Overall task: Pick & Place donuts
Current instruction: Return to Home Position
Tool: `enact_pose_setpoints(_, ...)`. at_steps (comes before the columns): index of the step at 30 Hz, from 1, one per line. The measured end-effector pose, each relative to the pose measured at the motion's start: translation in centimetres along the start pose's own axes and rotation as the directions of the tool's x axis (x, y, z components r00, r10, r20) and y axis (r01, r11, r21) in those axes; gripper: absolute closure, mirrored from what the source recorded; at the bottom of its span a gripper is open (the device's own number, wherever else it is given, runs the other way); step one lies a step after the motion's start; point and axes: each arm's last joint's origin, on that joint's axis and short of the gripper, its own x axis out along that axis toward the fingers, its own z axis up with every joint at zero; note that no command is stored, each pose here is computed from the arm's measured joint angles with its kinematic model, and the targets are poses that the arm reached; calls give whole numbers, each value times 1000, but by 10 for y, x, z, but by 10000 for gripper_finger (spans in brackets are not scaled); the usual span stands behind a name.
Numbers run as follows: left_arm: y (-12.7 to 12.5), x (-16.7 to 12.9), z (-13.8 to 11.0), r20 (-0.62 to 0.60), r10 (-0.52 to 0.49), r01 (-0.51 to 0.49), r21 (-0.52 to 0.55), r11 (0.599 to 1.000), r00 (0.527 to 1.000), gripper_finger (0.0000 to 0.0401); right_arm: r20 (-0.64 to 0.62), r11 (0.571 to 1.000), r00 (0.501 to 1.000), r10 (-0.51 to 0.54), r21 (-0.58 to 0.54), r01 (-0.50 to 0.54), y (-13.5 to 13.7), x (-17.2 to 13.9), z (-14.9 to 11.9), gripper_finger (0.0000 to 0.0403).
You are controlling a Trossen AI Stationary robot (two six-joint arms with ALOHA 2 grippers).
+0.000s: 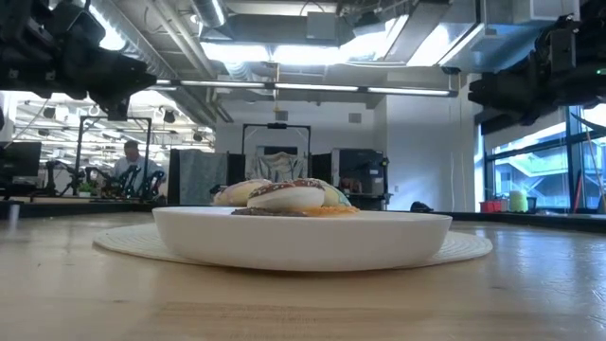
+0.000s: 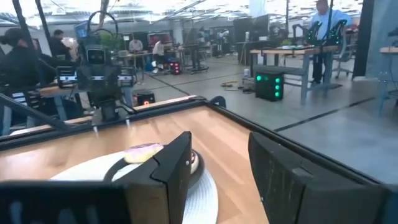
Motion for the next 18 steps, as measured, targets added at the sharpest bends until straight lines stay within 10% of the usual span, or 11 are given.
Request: enact_pose_setpoints(18, 0, 1, -1, -20, -13, 13, 6, 1000, 1000, 287, -4, 987, 1000, -1, -163, 0, 0, 0, 0, 242)
